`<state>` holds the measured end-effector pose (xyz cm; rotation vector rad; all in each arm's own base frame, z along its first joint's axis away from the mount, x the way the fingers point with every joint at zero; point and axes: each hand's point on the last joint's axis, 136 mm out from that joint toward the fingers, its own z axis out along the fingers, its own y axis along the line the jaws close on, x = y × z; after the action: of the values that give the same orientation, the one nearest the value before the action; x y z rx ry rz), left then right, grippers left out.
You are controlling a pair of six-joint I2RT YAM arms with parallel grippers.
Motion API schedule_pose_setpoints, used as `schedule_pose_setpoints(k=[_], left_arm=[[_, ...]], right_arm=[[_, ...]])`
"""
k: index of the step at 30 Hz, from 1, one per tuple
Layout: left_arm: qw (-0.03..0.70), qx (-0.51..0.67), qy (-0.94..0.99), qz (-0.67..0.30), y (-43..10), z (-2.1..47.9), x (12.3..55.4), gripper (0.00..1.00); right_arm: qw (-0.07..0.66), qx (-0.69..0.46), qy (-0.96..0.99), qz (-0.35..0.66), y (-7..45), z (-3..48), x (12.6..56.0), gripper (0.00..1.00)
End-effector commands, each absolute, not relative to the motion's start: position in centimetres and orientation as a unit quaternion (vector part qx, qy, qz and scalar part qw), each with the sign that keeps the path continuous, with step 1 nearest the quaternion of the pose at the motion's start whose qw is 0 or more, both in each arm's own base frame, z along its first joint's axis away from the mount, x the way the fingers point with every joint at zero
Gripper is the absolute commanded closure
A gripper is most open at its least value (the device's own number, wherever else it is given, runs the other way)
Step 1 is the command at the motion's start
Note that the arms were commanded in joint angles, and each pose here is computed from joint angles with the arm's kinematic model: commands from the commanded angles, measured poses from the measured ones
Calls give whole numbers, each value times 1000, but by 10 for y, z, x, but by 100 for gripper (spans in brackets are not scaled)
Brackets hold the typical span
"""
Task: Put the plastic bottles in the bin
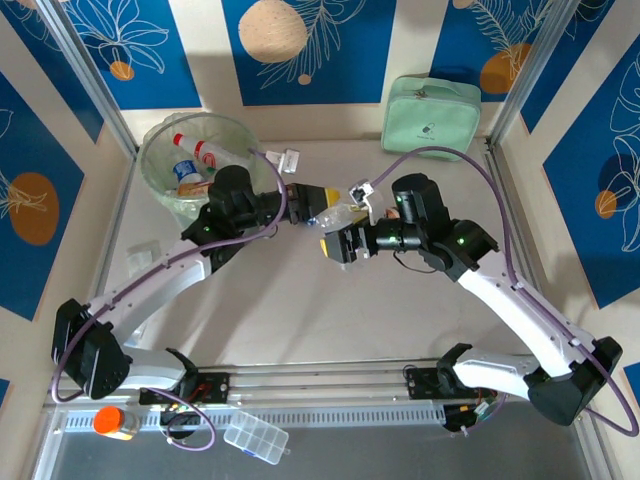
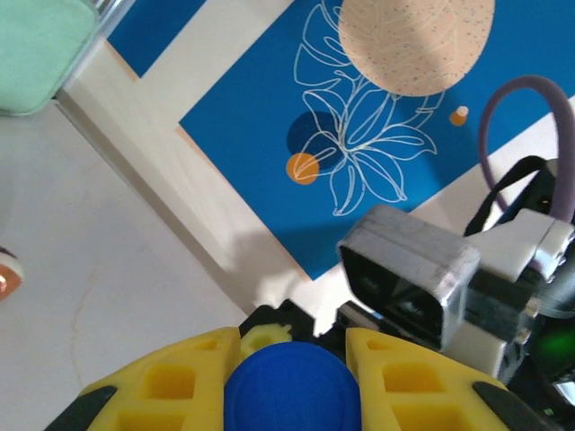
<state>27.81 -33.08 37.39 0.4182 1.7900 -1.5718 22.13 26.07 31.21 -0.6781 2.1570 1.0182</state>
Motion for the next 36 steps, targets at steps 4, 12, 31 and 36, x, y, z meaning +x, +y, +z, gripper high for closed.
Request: schedule_pose_setpoints(k=[4, 12, 31, 36], left_arm=[[485, 124, 713, -490, -259, 425, 312, 99], [606, -7, 739, -293, -143, 467, 355, 100], [580, -337, 675, -307, -14, 424, 481, 100], [547, -367, 667, -347, -9, 393, 516, 100]], right_arm=[[342, -256, 816, 388, 244, 330, 218, 6], [341, -244, 823, 382, 235, 330, 216, 6], [304, -237, 841, 380, 236, 322, 206, 8], [305, -236, 844, 373, 234, 321, 202, 8]])
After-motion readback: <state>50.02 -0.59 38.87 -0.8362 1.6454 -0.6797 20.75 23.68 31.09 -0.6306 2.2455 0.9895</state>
